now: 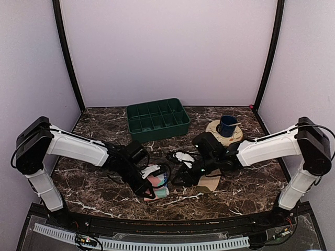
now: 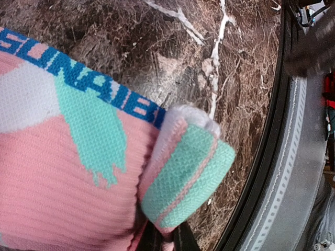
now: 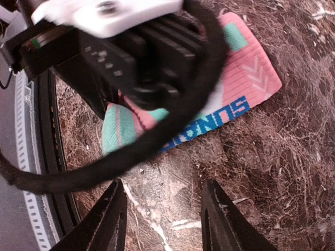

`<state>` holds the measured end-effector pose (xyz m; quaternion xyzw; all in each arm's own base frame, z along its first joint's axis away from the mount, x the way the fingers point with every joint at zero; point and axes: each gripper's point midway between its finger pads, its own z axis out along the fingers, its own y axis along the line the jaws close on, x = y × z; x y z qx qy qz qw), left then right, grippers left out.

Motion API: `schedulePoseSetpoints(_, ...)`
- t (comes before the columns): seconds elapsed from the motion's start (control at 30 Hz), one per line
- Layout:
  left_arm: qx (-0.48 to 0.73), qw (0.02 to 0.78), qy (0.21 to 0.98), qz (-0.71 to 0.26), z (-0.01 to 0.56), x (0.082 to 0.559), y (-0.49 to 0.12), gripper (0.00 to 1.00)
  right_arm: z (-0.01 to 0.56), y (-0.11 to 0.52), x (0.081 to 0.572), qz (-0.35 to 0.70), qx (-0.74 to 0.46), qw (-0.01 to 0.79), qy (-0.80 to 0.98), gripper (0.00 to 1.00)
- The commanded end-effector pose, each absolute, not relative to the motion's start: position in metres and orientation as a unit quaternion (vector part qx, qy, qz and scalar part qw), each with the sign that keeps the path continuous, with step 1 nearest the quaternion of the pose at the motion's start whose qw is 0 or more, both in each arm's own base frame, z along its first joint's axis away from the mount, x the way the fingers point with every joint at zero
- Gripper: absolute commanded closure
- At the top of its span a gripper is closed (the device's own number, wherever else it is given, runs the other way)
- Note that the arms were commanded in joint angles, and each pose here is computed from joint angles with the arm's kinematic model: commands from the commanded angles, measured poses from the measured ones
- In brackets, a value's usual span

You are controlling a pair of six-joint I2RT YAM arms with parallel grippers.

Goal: Roll the socks
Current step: Roll the sock at the center of the board.

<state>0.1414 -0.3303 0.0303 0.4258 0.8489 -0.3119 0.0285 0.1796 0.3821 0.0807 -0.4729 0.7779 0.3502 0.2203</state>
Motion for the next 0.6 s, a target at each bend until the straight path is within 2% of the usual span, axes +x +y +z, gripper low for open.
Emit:
schedulePoseSetpoints(0.0,0.414,-0.042,0.845,-0.336,0.027,0.127,-0.318,1.0,0.088,0.389,0.171,0.281,-0.539,0.288,0.74,0.54)
schedulePoseSetpoints(0.37,0.404,-0.061,0.837,-0.363,0.03,0.134,-0.316,1.0,0.075,0.411,0.135,0.218,-0.625,0.304,0.685,0.49)
schedulePoseSetpoints(0.57,0.404,-0.073,0.829,-0.379,0.033,0.131,-0.318,1.0,0.073,0.425,0.133,0.196,-0.647,0.315,0.666,0.47)
